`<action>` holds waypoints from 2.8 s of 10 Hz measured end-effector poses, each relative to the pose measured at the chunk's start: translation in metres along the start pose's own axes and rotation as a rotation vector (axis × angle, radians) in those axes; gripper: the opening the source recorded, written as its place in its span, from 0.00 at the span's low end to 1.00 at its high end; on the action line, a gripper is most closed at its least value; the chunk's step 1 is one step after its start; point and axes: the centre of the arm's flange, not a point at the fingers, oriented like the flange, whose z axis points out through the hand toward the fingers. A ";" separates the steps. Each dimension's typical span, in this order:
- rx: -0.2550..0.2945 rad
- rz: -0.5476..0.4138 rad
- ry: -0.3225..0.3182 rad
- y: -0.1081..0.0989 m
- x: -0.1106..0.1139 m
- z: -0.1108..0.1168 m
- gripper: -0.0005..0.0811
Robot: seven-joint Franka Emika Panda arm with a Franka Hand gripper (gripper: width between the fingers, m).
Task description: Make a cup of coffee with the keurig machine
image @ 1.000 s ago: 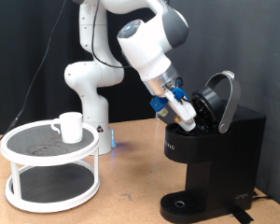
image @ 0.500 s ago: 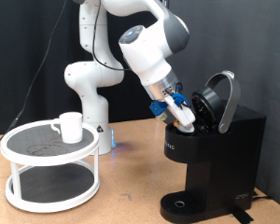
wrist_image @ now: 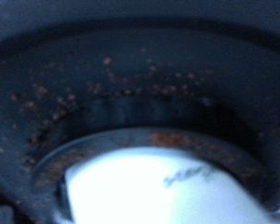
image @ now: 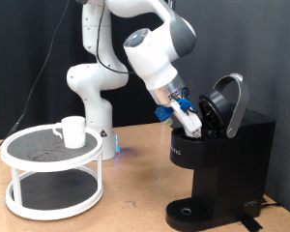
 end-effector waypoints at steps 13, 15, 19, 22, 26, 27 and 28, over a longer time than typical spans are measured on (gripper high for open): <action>-0.089 -0.015 0.030 0.023 0.008 -0.029 0.91; -0.083 -0.014 0.035 0.024 0.010 -0.025 0.91; -0.065 -0.003 0.029 0.022 0.015 -0.018 0.91; -0.080 0.020 -0.052 0.017 0.013 -0.030 0.91; -0.094 0.026 -0.087 0.016 0.012 -0.041 0.91; -0.118 0.023 -0.119 0.016 0.009 -0.051 0.91; -0.140 0.021 -0.148 0.016 0.006 -0.065 0.91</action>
